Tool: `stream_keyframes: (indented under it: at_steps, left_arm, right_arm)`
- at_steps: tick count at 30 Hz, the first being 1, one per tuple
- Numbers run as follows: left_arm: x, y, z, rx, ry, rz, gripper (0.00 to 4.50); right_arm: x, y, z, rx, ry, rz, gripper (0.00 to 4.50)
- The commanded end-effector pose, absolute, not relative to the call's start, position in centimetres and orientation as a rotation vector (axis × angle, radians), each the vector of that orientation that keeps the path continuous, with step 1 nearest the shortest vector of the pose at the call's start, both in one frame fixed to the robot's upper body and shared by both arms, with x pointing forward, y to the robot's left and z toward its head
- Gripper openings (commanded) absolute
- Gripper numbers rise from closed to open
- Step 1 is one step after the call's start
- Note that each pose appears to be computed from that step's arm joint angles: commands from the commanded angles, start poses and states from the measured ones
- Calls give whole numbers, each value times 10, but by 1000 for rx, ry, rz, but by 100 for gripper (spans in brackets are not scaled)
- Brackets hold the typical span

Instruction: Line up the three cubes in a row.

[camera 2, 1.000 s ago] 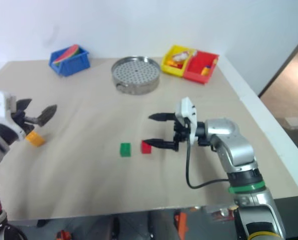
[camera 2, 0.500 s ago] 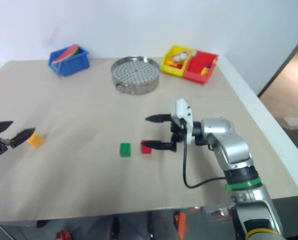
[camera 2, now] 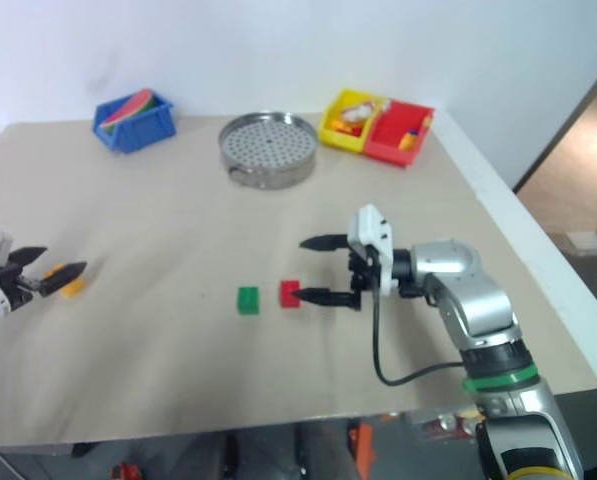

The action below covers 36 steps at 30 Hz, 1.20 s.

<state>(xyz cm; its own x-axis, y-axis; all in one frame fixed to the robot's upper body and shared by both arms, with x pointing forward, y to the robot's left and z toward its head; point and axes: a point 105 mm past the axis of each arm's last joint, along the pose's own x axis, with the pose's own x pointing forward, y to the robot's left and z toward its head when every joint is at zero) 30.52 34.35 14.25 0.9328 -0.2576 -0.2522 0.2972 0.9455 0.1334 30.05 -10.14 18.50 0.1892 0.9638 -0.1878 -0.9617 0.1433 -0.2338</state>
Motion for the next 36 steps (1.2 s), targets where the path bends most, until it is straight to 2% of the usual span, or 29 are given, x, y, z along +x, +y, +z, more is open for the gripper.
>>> stream_keyframes:
  at_steps: [1,13,16,19,23,27,31,36]
  left_arm:
    - [308,346,154,224,219,-290,446]
    - [310,345,126,144,354,-299,446]
    - [312,345,121,135,381,-295,368]
    - [314,347,120,148,388,-291,256]
    - [318,346,122,172,381,-307,137]
    - [320,337,126,199,363,-350,138]
    - [322,309,135,257,338,-472,138]
    - [316,233,161,322,249,-803,138]
  right_arm:
    - [296,-105,197,-351,-54,1380,450]
    - [295,-108,198,-358,-46,1381,450]
    - [295,-107,199,-349,-49,1384,450]
    - [295,-106,200,-340,-57,1387,450]
    - [293,-103,208,-286,-108,1399,450]
    - [290,-99,215,-268,-158,1414,450]
    - [289,-98,214,-288,-151,1421,450]
    - [291,-103,214,-307,-128,1405,450]
